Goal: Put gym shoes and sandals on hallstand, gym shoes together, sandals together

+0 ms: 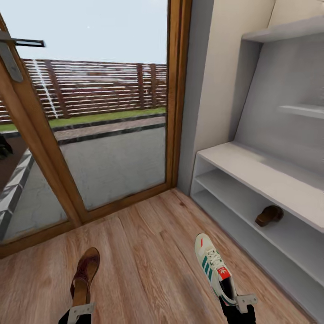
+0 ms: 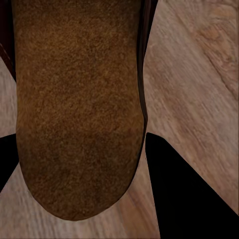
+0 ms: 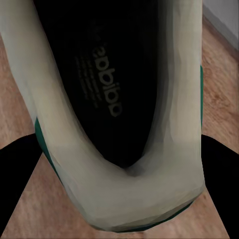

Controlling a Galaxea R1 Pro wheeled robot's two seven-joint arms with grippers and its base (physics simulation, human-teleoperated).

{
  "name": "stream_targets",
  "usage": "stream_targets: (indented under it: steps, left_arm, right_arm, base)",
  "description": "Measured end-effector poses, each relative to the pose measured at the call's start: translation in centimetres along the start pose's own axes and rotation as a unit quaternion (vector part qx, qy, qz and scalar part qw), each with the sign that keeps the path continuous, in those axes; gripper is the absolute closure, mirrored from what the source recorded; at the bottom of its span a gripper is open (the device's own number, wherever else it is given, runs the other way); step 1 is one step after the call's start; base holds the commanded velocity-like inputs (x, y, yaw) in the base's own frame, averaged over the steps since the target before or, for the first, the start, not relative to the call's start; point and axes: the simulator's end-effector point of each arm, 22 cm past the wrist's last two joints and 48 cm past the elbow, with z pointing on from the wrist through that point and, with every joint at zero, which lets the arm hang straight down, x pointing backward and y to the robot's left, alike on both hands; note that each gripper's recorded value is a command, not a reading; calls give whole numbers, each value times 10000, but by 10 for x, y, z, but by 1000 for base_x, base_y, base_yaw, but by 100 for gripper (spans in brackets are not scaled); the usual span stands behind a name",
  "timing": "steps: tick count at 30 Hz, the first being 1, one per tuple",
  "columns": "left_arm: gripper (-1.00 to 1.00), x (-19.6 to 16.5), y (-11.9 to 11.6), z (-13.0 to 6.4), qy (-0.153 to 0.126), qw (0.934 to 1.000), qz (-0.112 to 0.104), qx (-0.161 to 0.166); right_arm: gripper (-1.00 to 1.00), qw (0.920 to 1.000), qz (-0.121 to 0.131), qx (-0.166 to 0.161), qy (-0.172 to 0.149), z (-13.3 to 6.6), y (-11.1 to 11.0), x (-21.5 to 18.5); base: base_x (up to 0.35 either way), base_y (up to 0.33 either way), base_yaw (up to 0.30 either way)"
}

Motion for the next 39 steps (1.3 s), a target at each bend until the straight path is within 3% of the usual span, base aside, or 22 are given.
stream_targets:
  steps: [26,39]
  left_arm:
    - [100,6,0,-4,27,10000,13,10]
    - [100,3,-1,-5,-1,10000,20,23]
  right_arm:
    - [100,10000,-1,2,-28,0,0,-3]
    - [100,10000,-5,3,-58,0,0,-6]
  base:
    - [19,302,-263]
    - [245,233,-263]
